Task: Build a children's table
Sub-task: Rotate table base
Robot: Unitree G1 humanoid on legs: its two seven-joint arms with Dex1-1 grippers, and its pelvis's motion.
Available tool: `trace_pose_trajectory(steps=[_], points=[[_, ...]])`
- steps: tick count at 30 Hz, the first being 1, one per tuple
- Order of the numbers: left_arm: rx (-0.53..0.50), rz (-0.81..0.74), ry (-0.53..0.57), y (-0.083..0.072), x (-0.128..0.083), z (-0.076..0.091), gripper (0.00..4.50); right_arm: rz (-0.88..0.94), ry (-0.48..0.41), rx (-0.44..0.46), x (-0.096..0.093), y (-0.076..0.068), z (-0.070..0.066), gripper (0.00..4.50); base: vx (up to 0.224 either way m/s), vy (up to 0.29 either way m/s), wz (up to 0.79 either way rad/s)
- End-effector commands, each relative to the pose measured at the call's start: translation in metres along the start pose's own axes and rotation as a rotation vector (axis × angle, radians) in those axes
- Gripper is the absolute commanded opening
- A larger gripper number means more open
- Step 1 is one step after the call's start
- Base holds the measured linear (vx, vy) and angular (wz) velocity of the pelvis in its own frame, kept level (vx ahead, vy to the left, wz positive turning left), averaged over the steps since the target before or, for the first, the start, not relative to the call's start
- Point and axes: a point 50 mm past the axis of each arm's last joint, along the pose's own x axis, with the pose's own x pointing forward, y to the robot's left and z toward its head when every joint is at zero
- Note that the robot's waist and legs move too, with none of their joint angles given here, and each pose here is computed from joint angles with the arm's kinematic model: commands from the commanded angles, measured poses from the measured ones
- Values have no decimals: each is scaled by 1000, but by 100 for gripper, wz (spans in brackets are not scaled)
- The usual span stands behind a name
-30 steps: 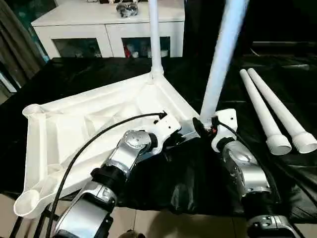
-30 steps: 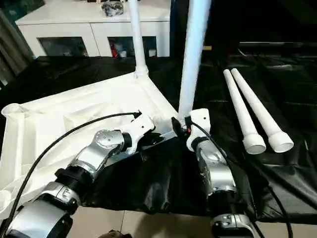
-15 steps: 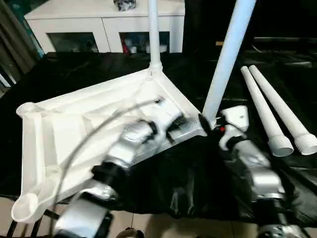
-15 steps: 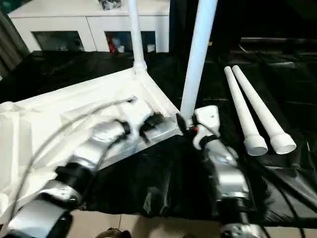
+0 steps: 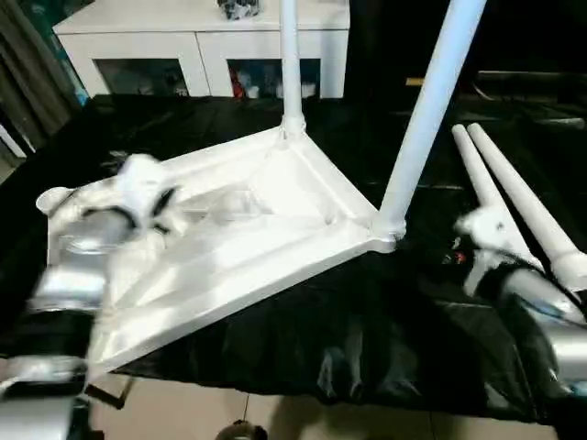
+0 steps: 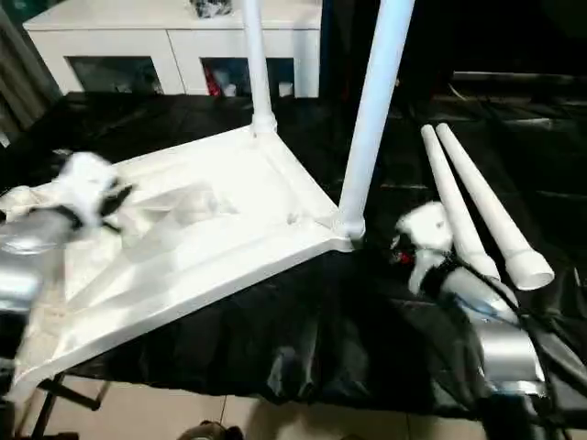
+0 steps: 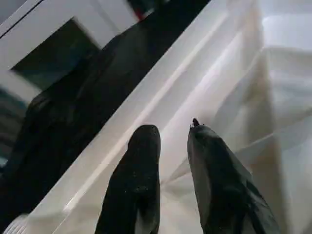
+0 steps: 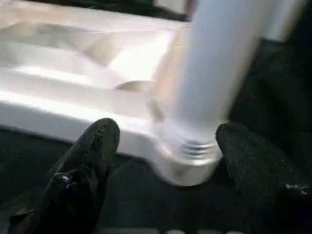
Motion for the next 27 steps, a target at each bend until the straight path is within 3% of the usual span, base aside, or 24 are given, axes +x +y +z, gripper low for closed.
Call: trace_pose_trajectory(steps=[1,2,3,4,8,13,21,23,25,27], points=[[35,31,90,12,-7,-13,73,112,18,1,4,14,0,363,0,0,0],[35,31,113,13,-9,-16,73,124,26,4,6,16,-1,363,0,0,0],[30,29,138,13,-10,-20,41,137,34,10,7,19,-2,363,0,0,0],[41,-3,176,12,-12,-25,29,133,59,30,12,21,-5,334,0,0,0],[53,-51,274,9,-16,-35,5,91,118,33,24,23,-13,307,0,0,0],[102,-61,382,12,-21,-45,0,77,151,31,44,27,-17,261,0,0,0],[128,-332,381,-8,-22,-35,0,74,226,-20,70,26,-23,187,0,0,0],[143,-423,375,-14,-24,-31,0,67,222,-17,75,24,-22,187,0,0,0],[160,-525,380,-20,-28,-28,0,59,213,-18,82,22,-19,154,0,0,0],[162,-548,384,-21,-29,-27,0,57,212,-23,84,22,-19,149,0,0,0]])
